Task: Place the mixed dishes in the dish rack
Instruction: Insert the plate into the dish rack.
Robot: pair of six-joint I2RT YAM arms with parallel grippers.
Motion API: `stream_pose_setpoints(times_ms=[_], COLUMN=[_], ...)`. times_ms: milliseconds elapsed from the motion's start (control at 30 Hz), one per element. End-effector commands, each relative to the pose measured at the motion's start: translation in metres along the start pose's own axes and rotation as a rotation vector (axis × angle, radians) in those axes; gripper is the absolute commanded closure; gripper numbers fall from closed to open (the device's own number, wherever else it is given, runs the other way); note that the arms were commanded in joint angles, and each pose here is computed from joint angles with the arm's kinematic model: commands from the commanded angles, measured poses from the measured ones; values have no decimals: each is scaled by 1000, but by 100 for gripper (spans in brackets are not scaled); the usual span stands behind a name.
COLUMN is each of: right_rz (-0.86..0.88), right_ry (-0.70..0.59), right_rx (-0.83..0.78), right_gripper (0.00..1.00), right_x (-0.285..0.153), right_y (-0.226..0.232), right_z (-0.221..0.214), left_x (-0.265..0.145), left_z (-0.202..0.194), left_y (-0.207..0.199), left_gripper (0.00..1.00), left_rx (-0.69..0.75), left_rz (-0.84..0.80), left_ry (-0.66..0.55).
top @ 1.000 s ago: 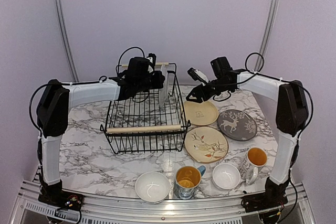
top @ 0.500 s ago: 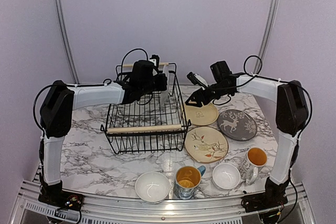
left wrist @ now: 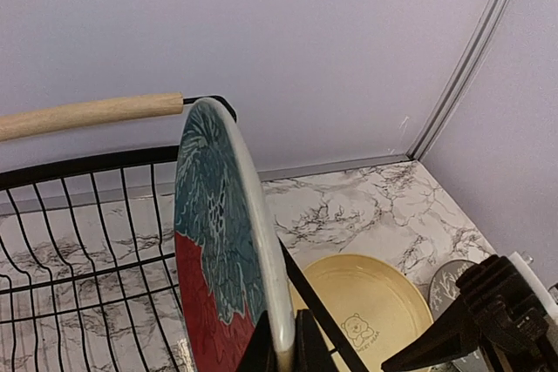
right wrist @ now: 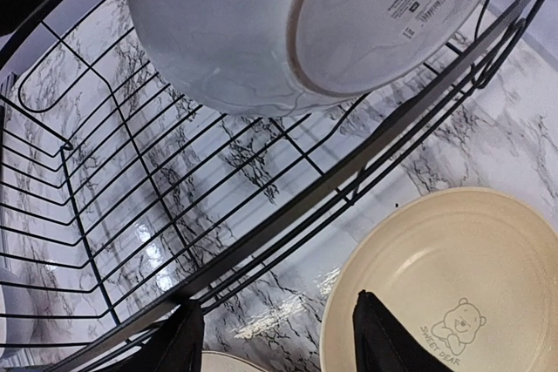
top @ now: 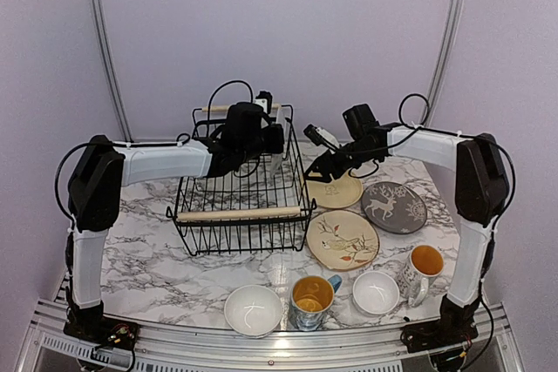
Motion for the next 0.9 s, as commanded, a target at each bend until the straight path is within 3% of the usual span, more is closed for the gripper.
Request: stream_pose_setpoints(times_ms=[0, 333, 867], right_rz=[17, 20, 26], right_ry=[-10, -9, 12], right_rx=[-23, -18, -15], right_gripper=[44, 44, 43], right_x=[5, 5, 9], right_y=[5, 6, 6], right_z=[4, 4, -4], left_x=[-55, -63, -28], left_z=[111, 112, 84], left_y=[-57, -41, -4], left_gripper=[100, 100, 100], left_rx=[-82, -161, -263], left_rz=[-190, -208, -220], left_ry=[-310, -336, -322])
Point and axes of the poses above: each gripper's point midway between its finger pads, its own x axis out along the fingers, its own y axis along the line the jaws close on, z = x × y, the point moved 3 cm from there along -x, back along the fingers, and after that the axes turned 12 degrees about -x, right-handed, at the moved point
